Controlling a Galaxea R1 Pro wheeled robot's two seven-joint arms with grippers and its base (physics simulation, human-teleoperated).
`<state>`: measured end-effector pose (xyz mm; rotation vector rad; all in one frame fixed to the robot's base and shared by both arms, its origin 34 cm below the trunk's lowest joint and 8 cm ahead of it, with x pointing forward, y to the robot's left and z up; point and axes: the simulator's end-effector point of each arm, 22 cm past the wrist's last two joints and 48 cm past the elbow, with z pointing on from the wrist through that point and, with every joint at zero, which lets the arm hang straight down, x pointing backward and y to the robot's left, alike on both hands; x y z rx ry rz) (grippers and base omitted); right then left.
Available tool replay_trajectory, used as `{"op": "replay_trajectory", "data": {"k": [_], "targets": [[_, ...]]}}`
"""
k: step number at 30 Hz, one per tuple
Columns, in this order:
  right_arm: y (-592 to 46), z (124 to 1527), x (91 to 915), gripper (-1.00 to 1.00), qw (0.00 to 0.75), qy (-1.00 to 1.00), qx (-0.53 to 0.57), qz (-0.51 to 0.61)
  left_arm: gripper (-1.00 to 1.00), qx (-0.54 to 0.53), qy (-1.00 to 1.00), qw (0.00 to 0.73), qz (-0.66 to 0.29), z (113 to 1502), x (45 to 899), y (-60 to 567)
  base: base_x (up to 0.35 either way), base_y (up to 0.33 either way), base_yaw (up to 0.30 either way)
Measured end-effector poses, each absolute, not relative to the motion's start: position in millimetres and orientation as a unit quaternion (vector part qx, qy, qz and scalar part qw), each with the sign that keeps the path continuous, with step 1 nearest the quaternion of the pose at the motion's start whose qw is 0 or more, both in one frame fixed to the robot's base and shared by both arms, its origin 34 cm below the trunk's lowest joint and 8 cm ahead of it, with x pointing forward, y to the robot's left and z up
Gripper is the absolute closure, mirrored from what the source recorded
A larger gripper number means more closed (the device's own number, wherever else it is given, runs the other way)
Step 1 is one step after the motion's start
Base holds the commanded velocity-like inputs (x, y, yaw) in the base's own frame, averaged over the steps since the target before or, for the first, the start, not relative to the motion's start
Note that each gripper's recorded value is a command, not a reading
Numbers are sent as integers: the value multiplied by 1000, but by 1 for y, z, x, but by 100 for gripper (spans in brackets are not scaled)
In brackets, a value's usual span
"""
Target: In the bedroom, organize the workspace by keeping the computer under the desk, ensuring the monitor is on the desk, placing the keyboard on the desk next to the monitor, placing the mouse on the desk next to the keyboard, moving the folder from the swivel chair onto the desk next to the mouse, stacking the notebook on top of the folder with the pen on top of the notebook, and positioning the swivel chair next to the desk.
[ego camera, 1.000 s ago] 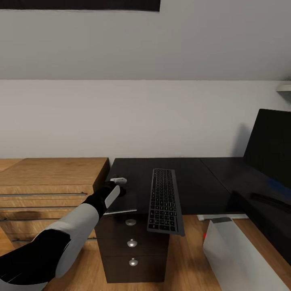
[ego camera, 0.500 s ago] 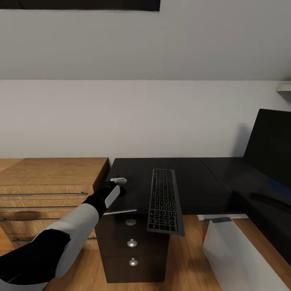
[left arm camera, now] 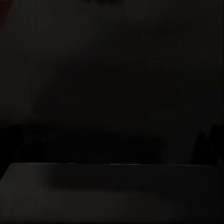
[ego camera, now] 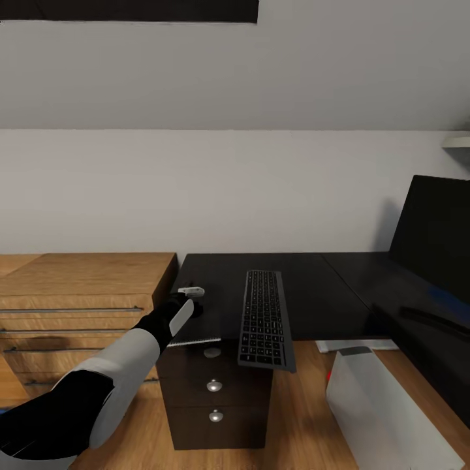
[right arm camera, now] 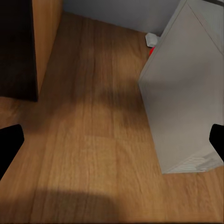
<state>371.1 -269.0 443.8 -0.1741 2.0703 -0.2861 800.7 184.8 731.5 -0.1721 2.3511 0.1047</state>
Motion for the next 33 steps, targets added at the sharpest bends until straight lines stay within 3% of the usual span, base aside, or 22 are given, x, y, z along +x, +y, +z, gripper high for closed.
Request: {"op": "replay_trajectory", "data": {"k": [33], "targets": [[-268,455,372,-100,498,856,-72,-117,-100,-72,922,378,38,741,801,184,-4,0,0]]}}
